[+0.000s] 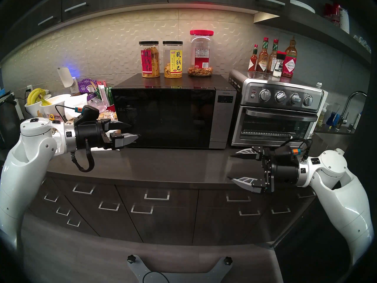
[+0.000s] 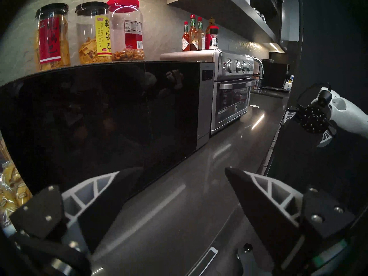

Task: Open the microwave, put the plate inside, and close the door

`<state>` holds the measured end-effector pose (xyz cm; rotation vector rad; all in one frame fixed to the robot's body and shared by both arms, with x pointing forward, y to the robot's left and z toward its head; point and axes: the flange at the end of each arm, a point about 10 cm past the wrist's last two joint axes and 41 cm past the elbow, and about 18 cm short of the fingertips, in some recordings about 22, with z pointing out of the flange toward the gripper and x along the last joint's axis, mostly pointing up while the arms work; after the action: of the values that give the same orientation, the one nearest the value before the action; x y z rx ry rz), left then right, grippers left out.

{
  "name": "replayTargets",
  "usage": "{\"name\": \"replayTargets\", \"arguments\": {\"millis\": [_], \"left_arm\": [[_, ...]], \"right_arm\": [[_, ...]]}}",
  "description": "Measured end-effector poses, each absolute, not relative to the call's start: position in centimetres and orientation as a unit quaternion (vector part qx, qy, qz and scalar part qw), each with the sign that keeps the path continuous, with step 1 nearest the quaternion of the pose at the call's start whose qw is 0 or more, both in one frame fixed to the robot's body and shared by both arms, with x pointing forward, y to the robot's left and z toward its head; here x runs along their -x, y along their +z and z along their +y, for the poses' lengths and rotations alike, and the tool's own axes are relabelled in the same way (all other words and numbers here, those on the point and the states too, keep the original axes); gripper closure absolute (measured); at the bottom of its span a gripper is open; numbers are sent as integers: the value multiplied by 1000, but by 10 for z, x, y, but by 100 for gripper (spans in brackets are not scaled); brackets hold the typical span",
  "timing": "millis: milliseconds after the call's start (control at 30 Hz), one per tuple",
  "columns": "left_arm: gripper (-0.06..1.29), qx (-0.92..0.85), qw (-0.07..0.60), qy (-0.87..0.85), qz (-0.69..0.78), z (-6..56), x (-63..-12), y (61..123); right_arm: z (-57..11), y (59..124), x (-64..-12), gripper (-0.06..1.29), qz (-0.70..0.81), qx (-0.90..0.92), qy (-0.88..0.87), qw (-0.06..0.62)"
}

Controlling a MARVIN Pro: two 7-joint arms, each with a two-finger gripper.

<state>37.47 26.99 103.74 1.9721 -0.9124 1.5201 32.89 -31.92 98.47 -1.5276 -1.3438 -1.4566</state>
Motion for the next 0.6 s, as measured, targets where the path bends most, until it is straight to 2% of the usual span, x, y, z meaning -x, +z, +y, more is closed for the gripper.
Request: {"name": "replayTargets", "arguments": {"millis": [600], "left_arm": [[5,-675,208,624,-334,296,-345,1017]], "right_arm": [[-319,985,-329,2,-510,579,-553,314]]}}
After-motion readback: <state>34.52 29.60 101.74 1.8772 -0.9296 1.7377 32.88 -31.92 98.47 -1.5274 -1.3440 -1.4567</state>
